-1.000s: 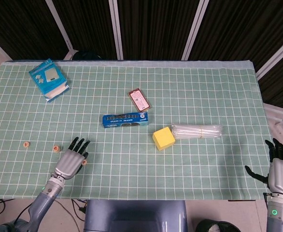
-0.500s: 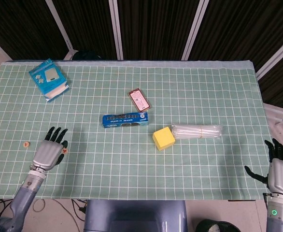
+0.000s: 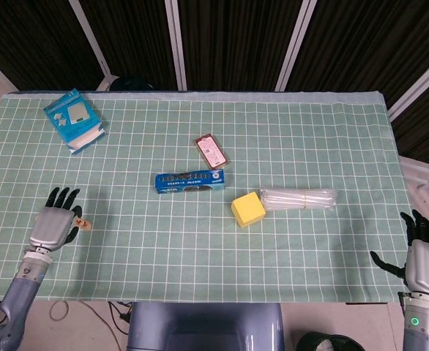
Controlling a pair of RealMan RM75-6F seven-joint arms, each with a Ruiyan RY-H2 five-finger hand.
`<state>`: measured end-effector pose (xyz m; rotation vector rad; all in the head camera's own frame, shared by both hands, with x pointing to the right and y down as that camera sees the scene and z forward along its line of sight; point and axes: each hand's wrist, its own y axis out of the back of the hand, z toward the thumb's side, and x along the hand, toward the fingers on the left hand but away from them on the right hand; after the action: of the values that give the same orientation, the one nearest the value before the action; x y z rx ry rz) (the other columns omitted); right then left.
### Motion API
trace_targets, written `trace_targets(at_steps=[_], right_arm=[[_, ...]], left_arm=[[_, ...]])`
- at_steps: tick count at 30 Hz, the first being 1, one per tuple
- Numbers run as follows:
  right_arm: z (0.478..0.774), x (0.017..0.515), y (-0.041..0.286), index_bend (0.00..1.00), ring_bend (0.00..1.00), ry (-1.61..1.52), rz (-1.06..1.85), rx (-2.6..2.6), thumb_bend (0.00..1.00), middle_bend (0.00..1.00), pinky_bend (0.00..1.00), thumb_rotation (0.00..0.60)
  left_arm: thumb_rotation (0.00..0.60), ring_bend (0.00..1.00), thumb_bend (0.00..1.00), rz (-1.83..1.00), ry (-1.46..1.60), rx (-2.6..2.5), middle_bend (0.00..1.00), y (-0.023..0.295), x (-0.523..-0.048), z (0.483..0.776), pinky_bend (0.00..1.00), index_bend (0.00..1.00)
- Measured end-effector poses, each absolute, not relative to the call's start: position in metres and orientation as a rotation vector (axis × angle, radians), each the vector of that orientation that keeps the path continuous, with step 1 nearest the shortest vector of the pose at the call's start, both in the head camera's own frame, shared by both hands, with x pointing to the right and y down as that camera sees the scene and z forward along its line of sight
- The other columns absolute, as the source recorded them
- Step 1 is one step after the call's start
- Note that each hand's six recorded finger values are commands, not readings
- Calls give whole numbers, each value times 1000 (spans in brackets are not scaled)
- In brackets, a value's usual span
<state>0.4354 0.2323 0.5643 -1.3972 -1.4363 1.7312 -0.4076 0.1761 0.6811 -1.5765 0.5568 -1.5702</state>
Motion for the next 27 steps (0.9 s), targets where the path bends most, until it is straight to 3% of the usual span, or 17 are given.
trace_targets(at_steps=[27], right_arm=[[564,436,232,118,9,-1437,1733,-1398,267,52,0,600]], left_arm=[[600,0,337,-1560,526,-1584,80,183,-394,690,0,470]])
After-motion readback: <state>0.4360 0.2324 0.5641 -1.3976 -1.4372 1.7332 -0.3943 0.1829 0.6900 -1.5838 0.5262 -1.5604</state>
